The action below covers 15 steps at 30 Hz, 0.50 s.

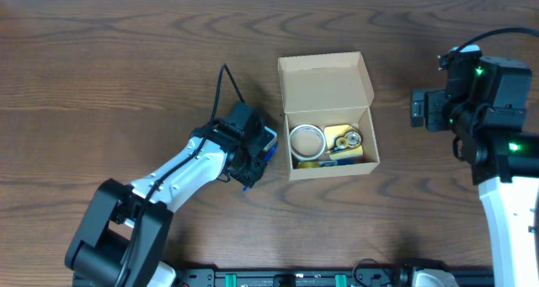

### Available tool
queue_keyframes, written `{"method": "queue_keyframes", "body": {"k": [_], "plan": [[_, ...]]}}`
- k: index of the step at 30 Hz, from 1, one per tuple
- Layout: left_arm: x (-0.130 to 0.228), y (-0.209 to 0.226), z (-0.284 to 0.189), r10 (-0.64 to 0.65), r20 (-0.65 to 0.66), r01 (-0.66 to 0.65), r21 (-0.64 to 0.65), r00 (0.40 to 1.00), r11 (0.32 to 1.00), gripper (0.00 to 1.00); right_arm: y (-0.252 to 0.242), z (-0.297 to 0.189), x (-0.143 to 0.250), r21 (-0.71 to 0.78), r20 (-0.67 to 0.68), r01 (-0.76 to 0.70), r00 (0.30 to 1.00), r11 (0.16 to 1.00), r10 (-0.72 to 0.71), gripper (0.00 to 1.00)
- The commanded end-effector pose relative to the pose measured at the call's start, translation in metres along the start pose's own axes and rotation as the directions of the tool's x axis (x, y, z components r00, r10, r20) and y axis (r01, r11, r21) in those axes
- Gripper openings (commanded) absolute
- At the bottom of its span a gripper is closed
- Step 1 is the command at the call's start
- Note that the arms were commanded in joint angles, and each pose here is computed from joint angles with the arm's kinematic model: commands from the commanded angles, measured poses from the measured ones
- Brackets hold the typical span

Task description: Pack container

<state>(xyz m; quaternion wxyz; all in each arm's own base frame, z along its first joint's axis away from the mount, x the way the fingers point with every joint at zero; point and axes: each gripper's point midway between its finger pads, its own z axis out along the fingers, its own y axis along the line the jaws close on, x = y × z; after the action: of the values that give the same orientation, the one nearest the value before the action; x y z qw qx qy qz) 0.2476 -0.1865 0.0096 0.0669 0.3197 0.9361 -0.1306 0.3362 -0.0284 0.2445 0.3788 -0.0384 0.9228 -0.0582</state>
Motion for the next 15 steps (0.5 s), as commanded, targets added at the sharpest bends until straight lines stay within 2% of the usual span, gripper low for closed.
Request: {"method": "queue_keyframes", "body": {"k": [1,7,11,15], "plan": [[0.009,0.001,0.011,-0.018,-0.044,0.019,0.013,0.999,1.0,0.49,-0.001,-0.004,-0.001,-0.005,0.013,-0.02,1.0,1.0,0.021,0.99],[0.013,0.002,0.019,-0.035,-0.069,0.036,0.014,0.997,0.999,0.48,0.003,-0.004,-0.002,-0.025,0.016,-0.02,1.0,0.999,0.021,0.99],[0.016,0.002,0.023,-0.047,-0.085,0.048,0.014,0.995,0.999,0.35,0.003,-0.004,-0.002,-0.027,0.017,-0.02,1.0,0.999,0.02,0.99],[0.023,0.004,0.032,-0.073,-0.122,0.075,0.01,0.99,0.997,0.34,0.003,-0.004,-0.002,-0.026,0.02,-0.02,1.0,0.999,0.02,0.99]]}}
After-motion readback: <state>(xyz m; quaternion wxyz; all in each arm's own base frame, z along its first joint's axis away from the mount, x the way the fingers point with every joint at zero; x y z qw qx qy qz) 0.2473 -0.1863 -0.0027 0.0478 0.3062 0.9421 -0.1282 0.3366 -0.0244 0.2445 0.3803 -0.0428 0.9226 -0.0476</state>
